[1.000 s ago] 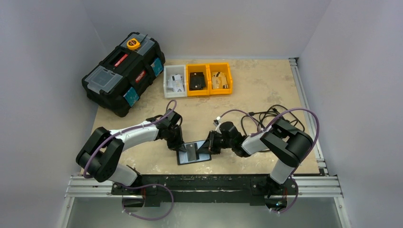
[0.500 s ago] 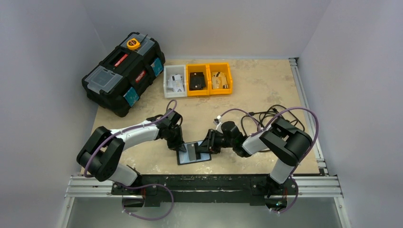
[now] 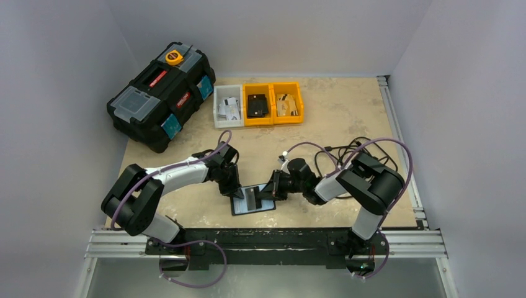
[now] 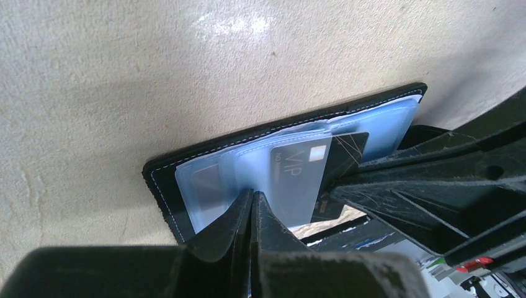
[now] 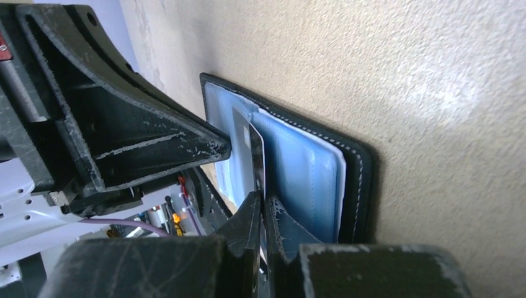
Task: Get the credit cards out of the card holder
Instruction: Remove the credit card from the card holder, then place the credit card in the storage box.
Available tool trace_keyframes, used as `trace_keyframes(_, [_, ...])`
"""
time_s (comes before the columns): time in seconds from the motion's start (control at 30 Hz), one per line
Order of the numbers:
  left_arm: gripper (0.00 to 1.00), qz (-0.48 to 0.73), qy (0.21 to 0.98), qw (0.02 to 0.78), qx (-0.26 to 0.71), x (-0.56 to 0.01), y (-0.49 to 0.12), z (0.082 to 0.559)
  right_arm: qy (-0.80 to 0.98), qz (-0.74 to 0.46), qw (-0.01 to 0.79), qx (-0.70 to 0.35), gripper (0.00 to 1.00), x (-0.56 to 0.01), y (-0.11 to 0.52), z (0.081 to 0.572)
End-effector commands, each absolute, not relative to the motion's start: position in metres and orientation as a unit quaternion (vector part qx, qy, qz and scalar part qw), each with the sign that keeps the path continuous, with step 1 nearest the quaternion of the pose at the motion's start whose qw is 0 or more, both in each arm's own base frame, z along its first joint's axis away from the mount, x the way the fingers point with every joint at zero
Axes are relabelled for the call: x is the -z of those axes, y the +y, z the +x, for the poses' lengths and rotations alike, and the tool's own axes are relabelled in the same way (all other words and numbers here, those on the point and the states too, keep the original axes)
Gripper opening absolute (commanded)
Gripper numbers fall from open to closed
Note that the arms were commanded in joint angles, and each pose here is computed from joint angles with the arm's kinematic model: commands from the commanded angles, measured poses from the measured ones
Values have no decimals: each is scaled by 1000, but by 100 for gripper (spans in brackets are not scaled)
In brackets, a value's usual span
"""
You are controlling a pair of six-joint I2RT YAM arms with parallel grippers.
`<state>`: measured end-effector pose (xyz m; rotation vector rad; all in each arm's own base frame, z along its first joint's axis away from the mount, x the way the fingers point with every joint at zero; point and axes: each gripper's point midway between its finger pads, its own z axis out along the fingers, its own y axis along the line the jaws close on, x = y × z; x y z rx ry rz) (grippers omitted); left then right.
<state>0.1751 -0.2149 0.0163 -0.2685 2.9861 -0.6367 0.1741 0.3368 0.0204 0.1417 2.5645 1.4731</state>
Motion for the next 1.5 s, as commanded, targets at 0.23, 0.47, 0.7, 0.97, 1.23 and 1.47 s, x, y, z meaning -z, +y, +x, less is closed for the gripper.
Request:
trace_keyframes(0.23, [0, -84, 986, 28, 138, 6, -190, 161, 891, 63, 144, -425, 0, -24, 287, 189])
trace_keyframes(0.47, [0, -79, 984, 44, 154, -7, -196, 170, 888, 50, 169, -426, 0, -48, 285, 195])
trace_keyframes(0.7, [25, -61, 972, 107, 198, -58, -208, 189, 877, 40, 189, -440, 0, -77, 289, 201])
trace_keyframes(0.97, [91, -54, 962, 179, 196, -113, -193, 198, 870, 33, 223, -438, 0, -111, 296, 221])
trace_keyframes(1.23, [95, -47, 962, 193, 187, -127, -180, 189, 864, 28, 286, -414, 0, -155, 305, 312])
trace_keyframes(1.47, [96, -41, 960, 198, 192, -131, -173, 178, 863, 43, 324, -385, 0, -173, 301, 424])
